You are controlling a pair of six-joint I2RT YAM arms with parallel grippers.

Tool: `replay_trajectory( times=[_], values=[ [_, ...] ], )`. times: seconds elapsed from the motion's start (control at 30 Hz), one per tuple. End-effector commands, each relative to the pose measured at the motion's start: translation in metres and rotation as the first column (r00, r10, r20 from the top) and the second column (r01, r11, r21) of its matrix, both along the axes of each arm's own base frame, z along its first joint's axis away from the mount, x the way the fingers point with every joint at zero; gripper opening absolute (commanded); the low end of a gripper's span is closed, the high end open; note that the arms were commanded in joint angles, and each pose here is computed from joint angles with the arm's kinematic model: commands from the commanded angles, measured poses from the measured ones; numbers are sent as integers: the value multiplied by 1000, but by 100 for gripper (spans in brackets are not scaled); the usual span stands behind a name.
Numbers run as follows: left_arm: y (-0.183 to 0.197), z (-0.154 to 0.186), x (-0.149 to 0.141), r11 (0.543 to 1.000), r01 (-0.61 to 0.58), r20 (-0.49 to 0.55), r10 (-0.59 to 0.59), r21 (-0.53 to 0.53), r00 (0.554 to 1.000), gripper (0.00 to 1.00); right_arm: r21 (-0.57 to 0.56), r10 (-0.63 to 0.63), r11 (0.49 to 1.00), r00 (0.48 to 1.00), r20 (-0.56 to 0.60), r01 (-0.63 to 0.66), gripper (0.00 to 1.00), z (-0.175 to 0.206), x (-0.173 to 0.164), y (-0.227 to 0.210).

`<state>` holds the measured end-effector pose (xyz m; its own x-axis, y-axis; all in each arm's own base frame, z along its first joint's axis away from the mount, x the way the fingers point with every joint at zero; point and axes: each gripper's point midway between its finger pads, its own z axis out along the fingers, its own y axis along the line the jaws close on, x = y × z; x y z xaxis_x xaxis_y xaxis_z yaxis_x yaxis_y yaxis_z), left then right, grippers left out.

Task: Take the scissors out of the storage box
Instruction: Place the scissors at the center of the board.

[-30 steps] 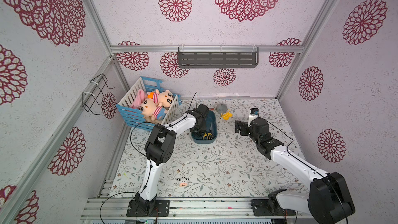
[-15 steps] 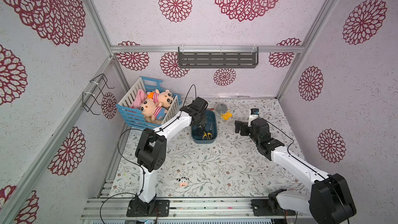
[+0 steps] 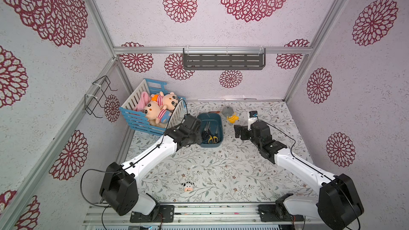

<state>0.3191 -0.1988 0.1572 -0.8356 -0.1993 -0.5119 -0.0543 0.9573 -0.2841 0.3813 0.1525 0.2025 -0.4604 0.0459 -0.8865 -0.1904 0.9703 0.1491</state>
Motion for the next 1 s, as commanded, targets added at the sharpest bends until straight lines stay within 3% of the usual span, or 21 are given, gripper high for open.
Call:
replay_trajectory(
  times=[0.0, 0.17, 0.37, 0.53, 0.6, 0.67, 0.77, 0.97],
  values=[
    [16, -15, -27, 998, -58, -9, 58, -6, 998, 2, 5, 21, 1000, 999, 42, -21, 99, 16, 5, 11],
    [31, -53, -41, 994, -110, -3, 110, -18, 994, 1, 3, 56, 998, 998, 27, -56, 99, 9, 5, 27],
    [12, -101, -32, 999, -24, -81, 27, 37, 996, 0, -1, 74, 997, 997, 15, -74, 99, 4, 5, 38],
    [7, -122, -28, 997, -8, -132, 19, 81, 991, 0, -12, 69, 998, 997, 20, -69, 99, 7, 5, 38],
    [10, -125, -30, 995, -9, -143, 23, 95, 989, 5, -17, 66, 998, 998, 22, -66, 99, 8, 5, 36],
    [15, -125, -32, 993, -19, -147, 36, 117, 988, 21, -24, 64, 998, 998, 21, -63, 99, 8, 4, 35],
    [25, -120, -31, 987, -36, -135, 57, 157, 989, 33, -26, 61, 998, 998, 24, -60, 99, 9, 4, 34],
    [25, -100, -23, 981, -16, -114, 39, 191, 993, 38, -30, 59, 998, 998, 31, -58, 99, 13, 7, 35]
  ],
)
